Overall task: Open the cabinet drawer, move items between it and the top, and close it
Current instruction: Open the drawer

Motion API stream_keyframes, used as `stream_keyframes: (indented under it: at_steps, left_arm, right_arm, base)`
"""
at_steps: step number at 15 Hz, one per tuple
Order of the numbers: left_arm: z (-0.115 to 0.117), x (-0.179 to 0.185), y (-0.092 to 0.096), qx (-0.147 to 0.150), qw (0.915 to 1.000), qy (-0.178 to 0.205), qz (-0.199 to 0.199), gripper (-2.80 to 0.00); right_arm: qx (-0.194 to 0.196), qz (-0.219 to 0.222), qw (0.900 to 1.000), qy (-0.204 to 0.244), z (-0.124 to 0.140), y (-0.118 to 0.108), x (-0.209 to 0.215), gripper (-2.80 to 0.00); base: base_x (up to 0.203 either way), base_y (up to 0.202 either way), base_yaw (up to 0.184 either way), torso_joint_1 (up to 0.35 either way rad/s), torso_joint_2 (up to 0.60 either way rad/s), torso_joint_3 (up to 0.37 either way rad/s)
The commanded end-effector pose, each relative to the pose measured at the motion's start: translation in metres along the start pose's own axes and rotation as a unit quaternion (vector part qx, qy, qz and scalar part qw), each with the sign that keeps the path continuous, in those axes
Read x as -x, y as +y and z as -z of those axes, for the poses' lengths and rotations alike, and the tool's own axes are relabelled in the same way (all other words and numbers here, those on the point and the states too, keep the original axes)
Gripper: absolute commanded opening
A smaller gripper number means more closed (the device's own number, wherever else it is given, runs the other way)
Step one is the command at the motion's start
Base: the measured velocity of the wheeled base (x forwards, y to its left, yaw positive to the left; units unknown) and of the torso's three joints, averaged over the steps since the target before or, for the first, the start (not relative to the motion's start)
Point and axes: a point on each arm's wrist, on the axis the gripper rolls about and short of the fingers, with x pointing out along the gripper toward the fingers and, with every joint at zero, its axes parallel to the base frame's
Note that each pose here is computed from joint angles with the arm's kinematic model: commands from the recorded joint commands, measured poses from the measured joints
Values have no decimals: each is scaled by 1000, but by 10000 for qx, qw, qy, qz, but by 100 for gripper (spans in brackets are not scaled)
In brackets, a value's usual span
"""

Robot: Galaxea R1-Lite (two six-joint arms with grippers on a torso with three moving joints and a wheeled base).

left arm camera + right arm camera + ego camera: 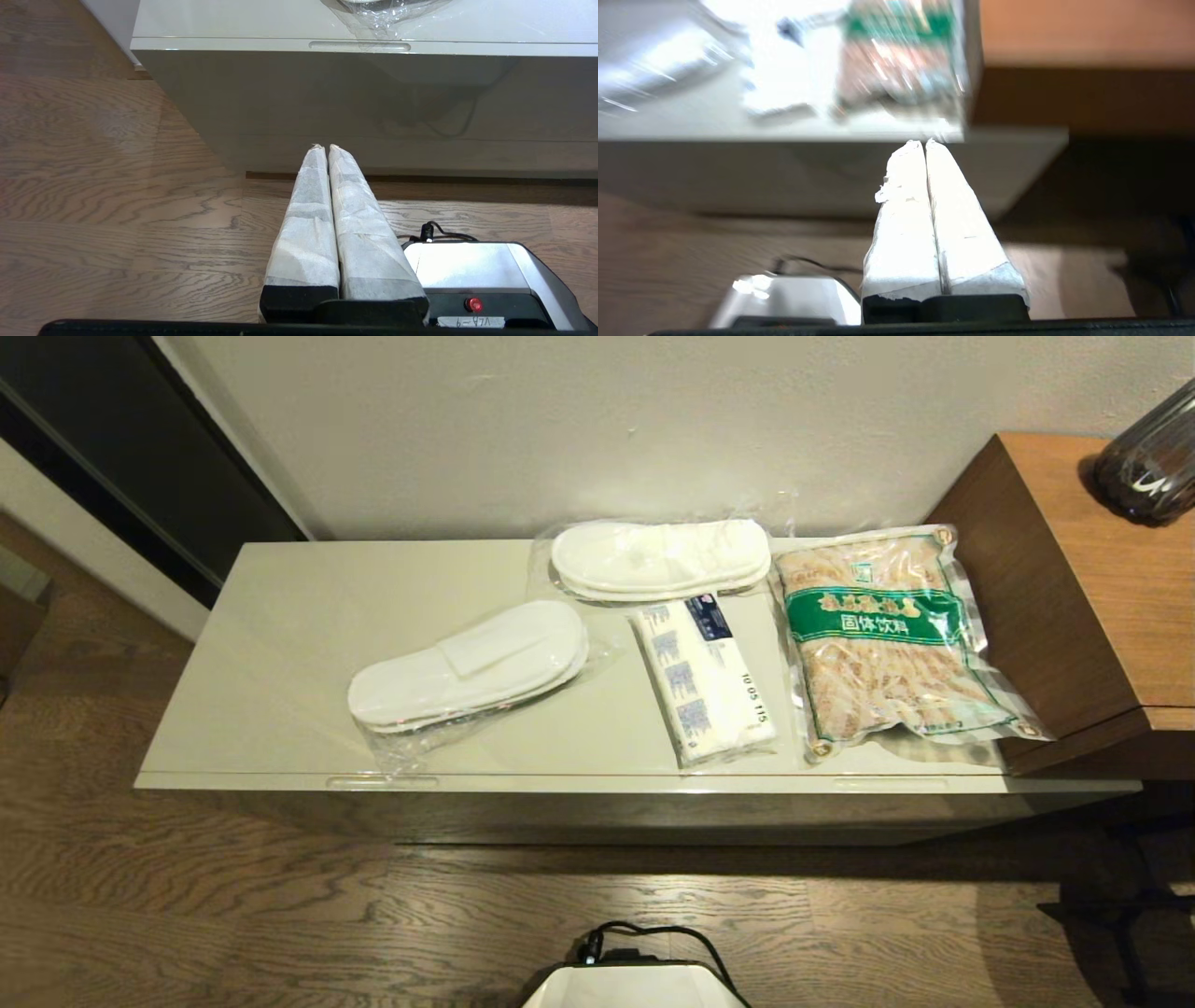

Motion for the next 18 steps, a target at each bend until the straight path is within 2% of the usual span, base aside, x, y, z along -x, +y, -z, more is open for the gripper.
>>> stream_keyframes:
  at_steps: [1, 3, 4, 5, 6, 7, 8, 10, 12, 13, 15, 16, 17, 18]
  left_arm:
    - [-1, 0, 0, -4, 10000, -18, 5, -280]
    - [0, 0, 0, -4, 10000, -22, 5, -280]
    - [0, 0, 0, 4, 10000, -22, 5, -280]
    - [-1, 0, 0, 4, 10000, -28, 5, -280]
    - [0, 0, 0, 4, 10000, -22, 5, -280]
    - [0, 0, 0, -4, 10000, -18, 9, -280]
    - [-1, 0, 0, -4, 10000, -14, 19, -280]
    - [0, 0, 0, -26, 10000, 24, 21, -280]
    - [0, 1, 0, -34, 10000, 73, 29, -280]
    - [0, 1, 0, -34, 10000, 70, 29, -280]
    - [0, 1, 0, -34, 10000, 70, 29, -280]
    - [0, 1, 0, -34, 10000, 70, 29, -280]
    - [0, 1, 0, -34, 10000, 57, 29, -280]
    - [0, 1, 0, -34, 10000, 55, 29, -280]
  right_arm:
    - [-52, -126, 9999, -19, -34, 3, 26, -280]
    - [-374, -110, 9985, 383, -70, 3, 9, -280]
    - [-555, -47, 9945, 887, -85, 1, -14, -280]
    - [-698, 62, 9826, 1721, -91, -1, -48, -280]
    - [-799, 170, 9618, 2613, -84, -5, -81, -280]
    - [-897, 269, 9348, 3427, -67, -8, -113, -280]
    - [-942, 320, 9126, 3966, -45, -11, -136, -280]
    - [-954, 364, 8779, 4678, 12, -14, -161, -280]
    - [-1017, 402, 8512, 5134, 42, -14, -174, -280]
    - [-1108, 367, 8457, 5208, 46, -14, -190, -280]
    - [-1300, 119, 8429, 5219, 50, -8, -226, -280]
    - [-1380, -34, 8471, 5132, 52, -1, -244, -280]
    - [-1492, -124, 8580, 4914, 51, 5, -260, -280]
    - [-1583, -122, 8626, 4802, 53, 12, -274, -280]
  base:
    - [0, 0, 0, 0, 0, 0]
    - [0, 0, 0, 0, 0, 0]
    - [0, 0, 0, 0, 0, 0]
    - [0, 0, 0, 0, 0, 0]
    - [0, 0, 0, 0, 0, 0]
    - [0, 0, 0, 0, 0, 0]
    - [0, 0, 0, 0, 0, 0]
    - [0, 0, 0, 0, 0, 0]
    - [0, 0, 0, 0, 0, 0]
    - [0, 0, 0, 0, 0, 0]
    - [0, 0, 0, 0, 0, 0]
    - [0, 0, 0, 0, 0, 0]
    - [0, 0, 0, 0, 0, 0]
    - [0, 0, 0, 0, 0, 0]
